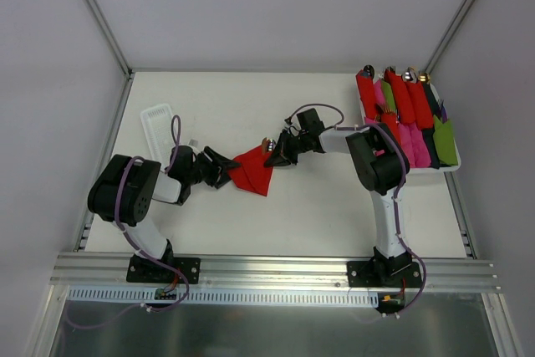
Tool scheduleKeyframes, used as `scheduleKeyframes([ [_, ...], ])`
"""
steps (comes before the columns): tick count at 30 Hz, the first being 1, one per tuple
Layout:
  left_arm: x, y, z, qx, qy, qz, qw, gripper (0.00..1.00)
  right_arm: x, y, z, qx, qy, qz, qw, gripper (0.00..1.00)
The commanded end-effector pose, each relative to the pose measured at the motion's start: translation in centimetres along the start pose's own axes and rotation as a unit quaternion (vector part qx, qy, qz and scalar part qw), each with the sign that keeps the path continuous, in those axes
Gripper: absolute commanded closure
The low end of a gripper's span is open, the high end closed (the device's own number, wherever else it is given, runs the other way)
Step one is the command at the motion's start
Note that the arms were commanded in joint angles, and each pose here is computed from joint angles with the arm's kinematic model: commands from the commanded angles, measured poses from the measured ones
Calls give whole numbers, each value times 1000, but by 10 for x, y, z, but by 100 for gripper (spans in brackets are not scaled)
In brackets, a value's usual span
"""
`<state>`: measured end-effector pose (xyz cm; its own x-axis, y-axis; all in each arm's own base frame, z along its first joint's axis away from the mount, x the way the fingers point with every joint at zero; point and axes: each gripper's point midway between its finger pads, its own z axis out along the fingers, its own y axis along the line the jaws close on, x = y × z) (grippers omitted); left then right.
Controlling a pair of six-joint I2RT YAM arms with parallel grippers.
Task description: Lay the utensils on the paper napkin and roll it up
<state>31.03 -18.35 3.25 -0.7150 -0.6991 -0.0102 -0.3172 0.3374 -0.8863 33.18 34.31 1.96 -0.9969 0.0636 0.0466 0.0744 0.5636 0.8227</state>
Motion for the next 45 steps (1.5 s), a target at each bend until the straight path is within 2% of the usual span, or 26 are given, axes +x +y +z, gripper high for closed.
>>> scheduleKeyframes([
  [1,-8,5,0,-15,-17,-3,1000,49,5,-21,5,42,4,11,999,95],
  [9,9,22,3,-27,14,-35,999,45,4,-20,6,42,4,12,999,95],
  [18,39,12,-1,-3,44,-37,998,42,5,-19,6,44,3,7,999,96],
  [29,69,11,3,-11,62,-50,997,40,5,-20,6,44,3,7,999,95],
  [32,71,15,3,-14,50,-57,997,40,5,-19,6,44,3,8,999,95],
  [41,22,9,1,-12,-42,-47,998,41,5,-20,6,44,4,7,999,95],
  [45,6,1,-2,-8,-60,-28,998,41,5,-20,6,44,4,7,999,95],
])
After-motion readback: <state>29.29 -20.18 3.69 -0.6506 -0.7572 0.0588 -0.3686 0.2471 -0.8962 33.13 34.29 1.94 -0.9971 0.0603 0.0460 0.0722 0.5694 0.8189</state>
